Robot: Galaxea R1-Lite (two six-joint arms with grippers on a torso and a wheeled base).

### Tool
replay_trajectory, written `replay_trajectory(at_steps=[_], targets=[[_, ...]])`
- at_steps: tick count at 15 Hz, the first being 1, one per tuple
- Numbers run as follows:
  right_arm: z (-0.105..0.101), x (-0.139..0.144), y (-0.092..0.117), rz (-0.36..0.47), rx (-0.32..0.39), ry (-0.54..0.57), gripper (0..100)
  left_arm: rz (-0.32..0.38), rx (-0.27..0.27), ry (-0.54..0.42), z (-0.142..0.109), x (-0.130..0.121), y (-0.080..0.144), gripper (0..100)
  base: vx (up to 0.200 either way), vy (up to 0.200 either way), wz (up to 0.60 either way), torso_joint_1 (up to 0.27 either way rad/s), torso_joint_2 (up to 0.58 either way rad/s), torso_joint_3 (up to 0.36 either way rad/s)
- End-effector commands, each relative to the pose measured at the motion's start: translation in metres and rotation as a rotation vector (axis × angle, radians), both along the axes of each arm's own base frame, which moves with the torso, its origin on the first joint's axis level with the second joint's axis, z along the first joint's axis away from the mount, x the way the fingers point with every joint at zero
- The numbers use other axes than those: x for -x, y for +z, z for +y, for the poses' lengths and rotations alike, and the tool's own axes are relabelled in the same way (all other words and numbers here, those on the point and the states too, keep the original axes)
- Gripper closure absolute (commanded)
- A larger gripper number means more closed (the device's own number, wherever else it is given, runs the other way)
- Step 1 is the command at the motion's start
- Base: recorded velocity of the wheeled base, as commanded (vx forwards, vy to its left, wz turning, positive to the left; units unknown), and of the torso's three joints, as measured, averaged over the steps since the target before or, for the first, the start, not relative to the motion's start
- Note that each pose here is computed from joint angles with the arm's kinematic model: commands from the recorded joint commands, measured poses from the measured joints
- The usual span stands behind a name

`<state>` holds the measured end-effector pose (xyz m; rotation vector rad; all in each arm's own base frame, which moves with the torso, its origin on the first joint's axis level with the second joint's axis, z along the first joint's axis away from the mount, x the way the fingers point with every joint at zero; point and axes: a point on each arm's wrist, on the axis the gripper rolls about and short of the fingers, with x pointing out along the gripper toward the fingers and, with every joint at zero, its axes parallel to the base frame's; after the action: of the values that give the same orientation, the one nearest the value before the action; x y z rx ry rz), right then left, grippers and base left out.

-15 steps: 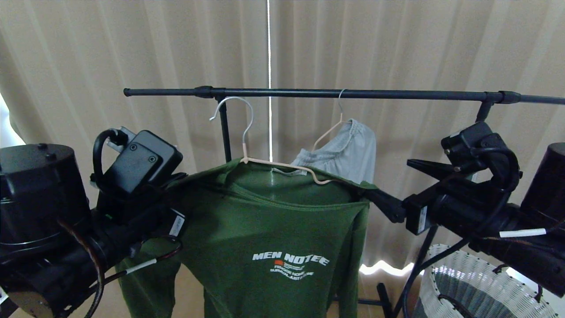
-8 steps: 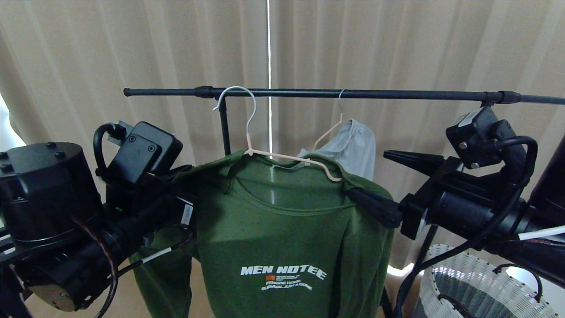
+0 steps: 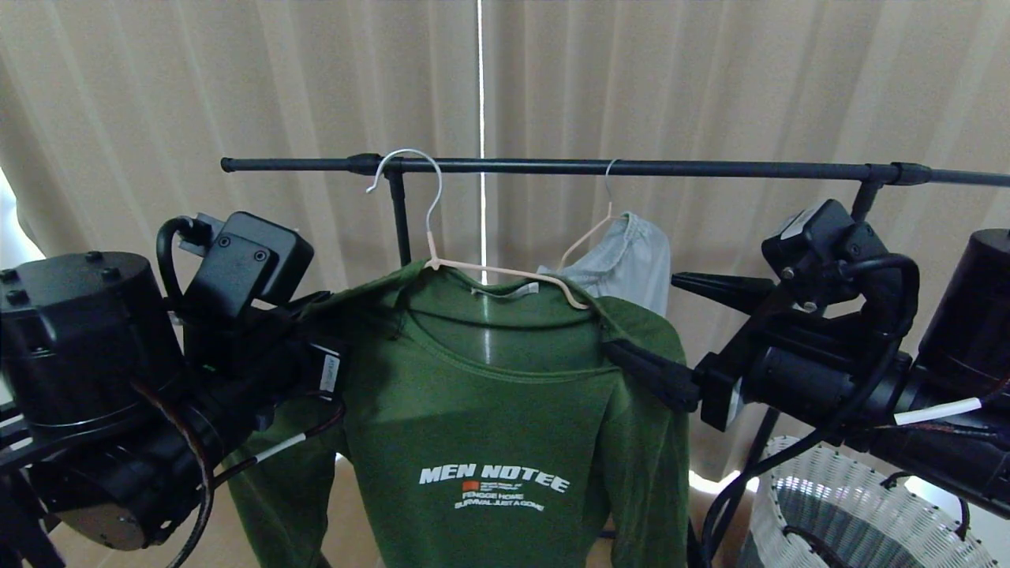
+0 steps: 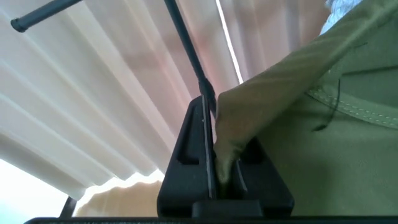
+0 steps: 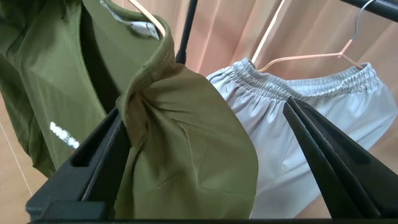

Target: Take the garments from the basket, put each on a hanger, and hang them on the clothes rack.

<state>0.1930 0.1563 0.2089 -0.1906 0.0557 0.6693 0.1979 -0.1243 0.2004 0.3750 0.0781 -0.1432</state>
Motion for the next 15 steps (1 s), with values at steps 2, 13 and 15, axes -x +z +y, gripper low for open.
replay_trajectory(at_steps=[2, 13, 15], targets=[[-0.001, 0.001, -0.003, -0.003, 0.020, 0.002, 0, -0.014, 0.046, 0.024, 0.000, -0.007, 0.006, 100, 0.000, 0.000, 0.00, 0.000, 0.00, 0.000], [0.011, -0.013, 0.009, -0.071, 0.040, 0.003, 0, 0.004, 0.070, -0.097, -0.021, 0.011, -0.006, 100, 0.000, 0.000, 0.00, 0.000, 0.00, 0.000], [0.015, -0.019, 0.012, -0.087, 0.048, -0.001, 0, 0.008, 0.064, -0.112, -0.024, 0.013, -0.007, 100, 0.000, 0.000, 0.00, 0.000, 0.00, 0.000]])
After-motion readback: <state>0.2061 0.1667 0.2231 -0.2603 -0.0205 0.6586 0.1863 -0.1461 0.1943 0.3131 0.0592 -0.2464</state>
